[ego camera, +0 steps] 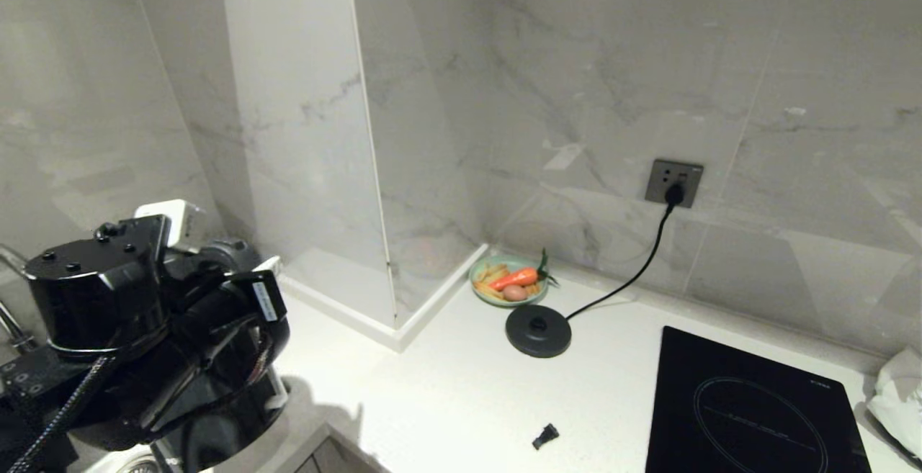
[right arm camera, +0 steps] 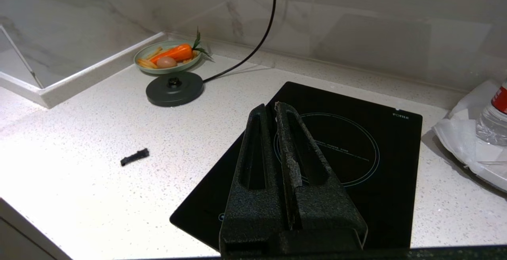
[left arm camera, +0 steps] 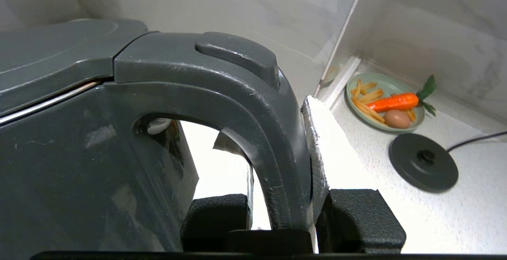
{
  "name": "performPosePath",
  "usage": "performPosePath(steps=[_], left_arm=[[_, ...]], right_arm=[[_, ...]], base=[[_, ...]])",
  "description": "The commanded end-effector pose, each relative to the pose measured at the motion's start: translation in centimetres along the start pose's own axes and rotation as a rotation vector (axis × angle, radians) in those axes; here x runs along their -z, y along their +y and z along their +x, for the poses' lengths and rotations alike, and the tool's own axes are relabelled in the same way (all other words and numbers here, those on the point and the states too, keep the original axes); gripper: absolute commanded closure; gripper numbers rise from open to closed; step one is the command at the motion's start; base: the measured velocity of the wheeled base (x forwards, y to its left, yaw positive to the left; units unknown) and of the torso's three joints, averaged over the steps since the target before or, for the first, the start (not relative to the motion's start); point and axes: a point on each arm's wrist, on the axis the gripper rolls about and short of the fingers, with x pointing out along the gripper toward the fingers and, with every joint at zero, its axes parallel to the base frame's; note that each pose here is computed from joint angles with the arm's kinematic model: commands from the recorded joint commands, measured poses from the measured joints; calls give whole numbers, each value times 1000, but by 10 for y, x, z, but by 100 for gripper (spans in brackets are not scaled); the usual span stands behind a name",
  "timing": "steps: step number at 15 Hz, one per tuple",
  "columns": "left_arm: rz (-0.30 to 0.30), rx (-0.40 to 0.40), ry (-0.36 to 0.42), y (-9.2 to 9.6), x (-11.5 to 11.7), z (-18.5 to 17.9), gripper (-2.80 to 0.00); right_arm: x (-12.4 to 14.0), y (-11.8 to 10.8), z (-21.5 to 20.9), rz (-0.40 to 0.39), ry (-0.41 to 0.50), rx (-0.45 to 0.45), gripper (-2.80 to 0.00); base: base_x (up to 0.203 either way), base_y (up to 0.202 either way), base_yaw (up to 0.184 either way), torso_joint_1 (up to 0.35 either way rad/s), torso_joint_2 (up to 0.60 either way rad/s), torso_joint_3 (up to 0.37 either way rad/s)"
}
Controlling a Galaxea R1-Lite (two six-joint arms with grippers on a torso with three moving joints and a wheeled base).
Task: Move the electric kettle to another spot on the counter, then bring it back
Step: Place it by the sink
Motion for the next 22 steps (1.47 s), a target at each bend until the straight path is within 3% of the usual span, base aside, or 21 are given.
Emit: performPosePath(steps=[1, 4, 7, 13, 17, 22], left_arm=[[14, -29, 36, -4, 20, 34, 0], [10, -52, -9, -6, 38, 74, 0], [-4, -56, -75, -4, 41, 103, 0], [-9, 52, -97, -5, 51, 124, 0], [17, 71, -157, -6, 68, 150, 0], [20, 62, -164, -2, 76, 169, 0]], right_arm=[[0, 0, 0, 0, 0, 0, 0], [0, 0, 0, 0, 0, 0, 0], [0, 0, 0, 0, 0, 0, 0], [0, 0, 0, 0, 0, 0, 0], [0, 0, 0, 0, 0, 0, 0], [0, 0, 0, 0, 0, 0, 0]], base=[[0, 0, 0, 0, 0, 0], [0, 0, 0, 0, 0, 0], [0, 0, 0, 0, 0, 0], [0, 0, 0, 0, 0, 0], [0, 0, 0, 0, 0, 0], [0, 0, 0, 0, 0, 0]])
